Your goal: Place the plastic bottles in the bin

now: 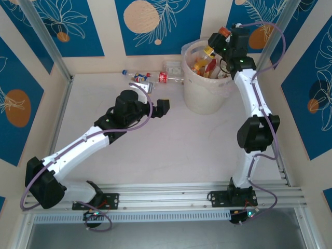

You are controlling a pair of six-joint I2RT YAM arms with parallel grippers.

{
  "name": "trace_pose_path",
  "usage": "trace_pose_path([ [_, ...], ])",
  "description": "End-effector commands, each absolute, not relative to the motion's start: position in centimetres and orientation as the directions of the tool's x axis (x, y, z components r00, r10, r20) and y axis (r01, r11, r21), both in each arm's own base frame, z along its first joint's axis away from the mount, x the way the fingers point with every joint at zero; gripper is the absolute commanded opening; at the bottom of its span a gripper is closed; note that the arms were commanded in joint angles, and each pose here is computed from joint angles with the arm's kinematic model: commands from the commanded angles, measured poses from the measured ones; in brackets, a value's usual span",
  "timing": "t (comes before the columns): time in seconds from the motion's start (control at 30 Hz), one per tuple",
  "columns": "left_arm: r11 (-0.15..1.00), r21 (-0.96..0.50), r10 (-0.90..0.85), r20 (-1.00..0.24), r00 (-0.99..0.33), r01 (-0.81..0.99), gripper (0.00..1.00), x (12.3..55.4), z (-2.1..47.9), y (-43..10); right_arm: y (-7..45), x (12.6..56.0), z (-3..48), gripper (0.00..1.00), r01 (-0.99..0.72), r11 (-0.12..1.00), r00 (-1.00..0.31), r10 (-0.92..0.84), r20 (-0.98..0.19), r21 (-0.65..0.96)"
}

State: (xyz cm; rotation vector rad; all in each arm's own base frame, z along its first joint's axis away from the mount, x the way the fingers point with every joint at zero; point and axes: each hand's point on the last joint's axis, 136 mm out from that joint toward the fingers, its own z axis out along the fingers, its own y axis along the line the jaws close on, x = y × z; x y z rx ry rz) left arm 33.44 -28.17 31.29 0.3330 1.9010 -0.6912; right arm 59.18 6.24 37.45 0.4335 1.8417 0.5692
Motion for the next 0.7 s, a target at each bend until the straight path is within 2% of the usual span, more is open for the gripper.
trace_pose_path([
  [0.0, 0.809, -0.286, -0.064, -0.911, -0.407, 0.513, 1.00, 33.1, 31.4, -27.6, 6.0, 59.4, 37.7, 0.54, 0.053, 0.801, -0.321, 0.579, -0.750, 0.596],
  [0.27, 0.810, -0.290, -0.066, -0.909, -0.413, 0.509, 1.00, 33.2, 31.1, -27.6, 6.4, 61.1, 32.5, 0.55, 0.146, 0.764, -0.405, 0.625, -0.667, 0.628],
  [0.5, 0.818, -0.287, -0.068, -0.909, -0.412, 0.498, 1.00, 33.4, 30.9, -27.4, 6.4, 61.9, 29.1, 0.63, 0.220, 0.765, -0.477, 0.625, -0.618, 0.605],
  [0.67, 0.825, -0.278, -0.064, -0.911, -0.406, 0.492, 1.00, 33.6, 31.0, -27.2, 5.8, 61.7, 28.3, 0.73, 0.248, 0.770, -0.489, 0.623, -0.610, 0.588],
])
